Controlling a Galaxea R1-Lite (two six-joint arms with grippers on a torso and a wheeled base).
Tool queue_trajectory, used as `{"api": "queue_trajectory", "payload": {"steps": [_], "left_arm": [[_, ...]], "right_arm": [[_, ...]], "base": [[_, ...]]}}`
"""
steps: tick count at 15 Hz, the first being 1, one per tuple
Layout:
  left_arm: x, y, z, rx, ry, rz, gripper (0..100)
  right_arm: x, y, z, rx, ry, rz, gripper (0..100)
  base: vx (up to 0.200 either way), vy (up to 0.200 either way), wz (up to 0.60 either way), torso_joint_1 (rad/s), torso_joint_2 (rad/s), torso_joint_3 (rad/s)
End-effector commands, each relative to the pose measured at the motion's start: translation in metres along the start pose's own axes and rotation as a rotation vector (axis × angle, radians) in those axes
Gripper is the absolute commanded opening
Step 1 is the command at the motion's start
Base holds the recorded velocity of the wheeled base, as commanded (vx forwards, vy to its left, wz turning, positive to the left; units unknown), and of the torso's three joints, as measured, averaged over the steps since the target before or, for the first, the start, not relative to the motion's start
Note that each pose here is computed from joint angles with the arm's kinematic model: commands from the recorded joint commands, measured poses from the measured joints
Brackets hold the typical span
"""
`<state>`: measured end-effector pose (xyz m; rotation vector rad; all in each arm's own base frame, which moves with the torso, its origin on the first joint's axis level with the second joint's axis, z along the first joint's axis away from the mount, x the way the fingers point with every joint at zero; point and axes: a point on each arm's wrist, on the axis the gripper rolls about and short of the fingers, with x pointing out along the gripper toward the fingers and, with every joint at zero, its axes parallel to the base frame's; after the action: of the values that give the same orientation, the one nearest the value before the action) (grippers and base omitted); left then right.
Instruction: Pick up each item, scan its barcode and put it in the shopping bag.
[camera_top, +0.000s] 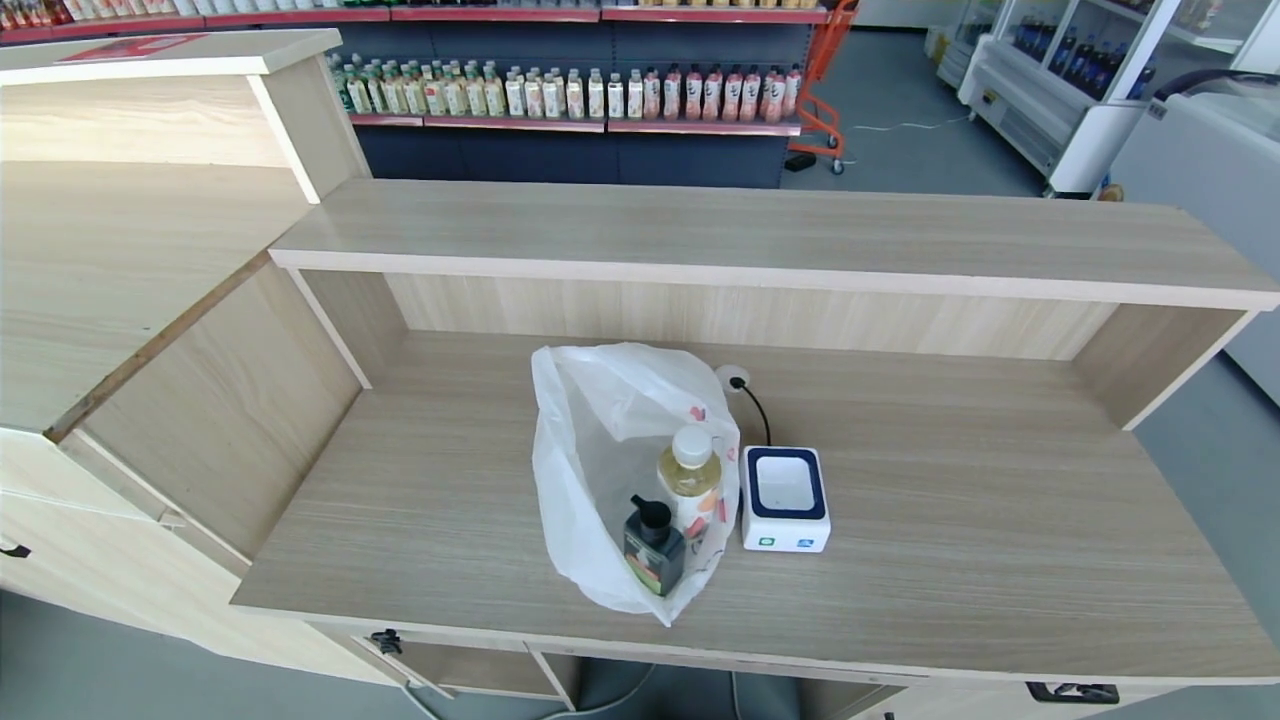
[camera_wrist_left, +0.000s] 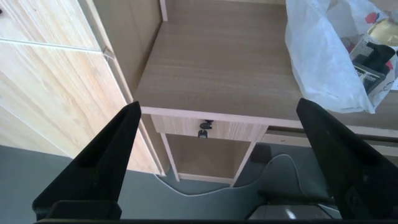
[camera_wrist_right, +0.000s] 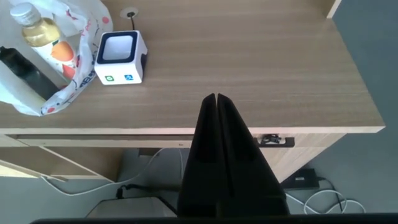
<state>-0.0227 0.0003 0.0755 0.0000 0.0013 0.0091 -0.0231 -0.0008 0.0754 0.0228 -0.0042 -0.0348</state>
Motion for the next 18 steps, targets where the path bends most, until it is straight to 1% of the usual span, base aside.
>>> {"api": "queue_trajectory", "payload": {"steps": [1, 3, 6, 7, 15, 18], "left_arm": [[0.0001, 0.0000, 0.0000, 0.000, 0.002, 0.000, 100], [-0.0001, 0.0000, 0.0000, 0.000, -0.001, 0.002, 100], [-0.0001, 0.0001, 0.0000, -0.005, -0.001, 0.002, 100], [-0.0001, 0.0000, 0.0000, 0.000, -0.001, 0.000, 100], [-0.0001, 0.0001, 0.0000, -0.003, -0.001, 0.002, 100], [-0.0001, 0.0001, 0.0000, -0.003, -0.001, 0.002, 100]], "right_arm": [[0.0003, 0.0000, 0.0001, 0.000, 0.004, 0.000, 0], [0.0003, 0.0000, 0.0001, 0.000, 0.004, 0.000, 0], [0.0003, 0.0000, 0.0001, 0.000, 0.004, 0.000, 0], [0.0003, 0.0000, 0.0001, 0.000, 0.004, 0.000, 0], [0.0003, 0.0000, 0.0001, -0.001, 0.004, 0.000, 0], [0.0003, 0.0000, 0.0001, 0.005, 0.004, 0.000, 0]], "base": [[0.000, -0.200, 0.00, 0.012, 0.00, 0.007], [0.000, -0.200, 0.00, 0.002, 0.00, 0.000], [0.000, 0.000, 0.00, 0.000, 0.00, 0.000], [0.000, 0.000, 0.00, 0.000, 0.00, 0.000], [0.200, 0.000, 0.00, -0.001, 0.00, 0.005], [0.000, 0.000, 0.00, 0.000, 0.00, 0.000]]}}
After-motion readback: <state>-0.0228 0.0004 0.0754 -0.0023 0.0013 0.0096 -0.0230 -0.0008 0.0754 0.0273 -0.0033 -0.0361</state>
